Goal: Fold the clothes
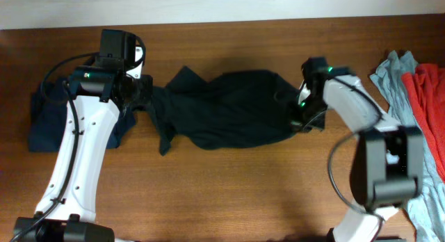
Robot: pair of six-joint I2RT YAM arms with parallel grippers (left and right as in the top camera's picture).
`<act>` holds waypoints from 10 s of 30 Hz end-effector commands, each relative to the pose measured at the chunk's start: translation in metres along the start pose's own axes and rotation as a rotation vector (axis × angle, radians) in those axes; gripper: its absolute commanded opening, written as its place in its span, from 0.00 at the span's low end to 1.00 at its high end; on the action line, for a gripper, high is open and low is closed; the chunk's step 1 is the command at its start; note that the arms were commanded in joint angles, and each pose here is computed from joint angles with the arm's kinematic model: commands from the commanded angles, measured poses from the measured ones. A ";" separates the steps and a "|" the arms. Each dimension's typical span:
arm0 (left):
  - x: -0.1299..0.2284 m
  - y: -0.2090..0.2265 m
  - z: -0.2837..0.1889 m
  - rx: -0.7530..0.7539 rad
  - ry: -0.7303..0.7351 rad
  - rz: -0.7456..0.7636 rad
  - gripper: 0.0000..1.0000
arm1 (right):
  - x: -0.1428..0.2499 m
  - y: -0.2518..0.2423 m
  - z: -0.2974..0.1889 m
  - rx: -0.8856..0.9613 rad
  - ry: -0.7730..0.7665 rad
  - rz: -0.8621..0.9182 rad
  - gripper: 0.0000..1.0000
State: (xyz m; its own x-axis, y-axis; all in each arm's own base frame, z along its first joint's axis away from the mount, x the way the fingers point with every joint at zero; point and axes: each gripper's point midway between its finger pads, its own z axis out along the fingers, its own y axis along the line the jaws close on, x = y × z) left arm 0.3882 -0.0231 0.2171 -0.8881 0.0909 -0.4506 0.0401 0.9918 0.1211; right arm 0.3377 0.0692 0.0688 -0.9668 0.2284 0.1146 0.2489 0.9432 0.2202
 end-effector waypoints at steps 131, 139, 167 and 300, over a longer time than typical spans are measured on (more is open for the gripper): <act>-0.025 -0.005 -0.005 0.034 -0.106 0.048 0.08 | -0.002 -0.002 0.006 0.075 -0.063 -0.070 0.41; -0.026 -0.005 -0.005 0.034 -0.109 0.048 0.11 | 0.003 0.003 0.051 -0.043 -0.069 -0.020 0.27; -0.024 -0.007 -0.005 0.050 -0.105 0.050 0.13 | -0.054 -0.017 0.039 -0.079 -0.291 -0.009 0.79; 0.029 -0.007 -0.085 0.180 -0.201 0.038 0.00 | -0.010 -0.021 -0.070 -0.080 -0.329 0.043 0.05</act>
State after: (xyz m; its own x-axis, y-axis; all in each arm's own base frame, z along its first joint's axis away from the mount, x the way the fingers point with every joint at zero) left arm 0.3252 -0.0469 0.2873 -0.7520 0.1177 -0.6486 0.1990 0.9786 -0.0531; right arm 0.3512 0.0344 0.1244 -0.9176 0.3529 -0.1831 0.2799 0.9004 0.3331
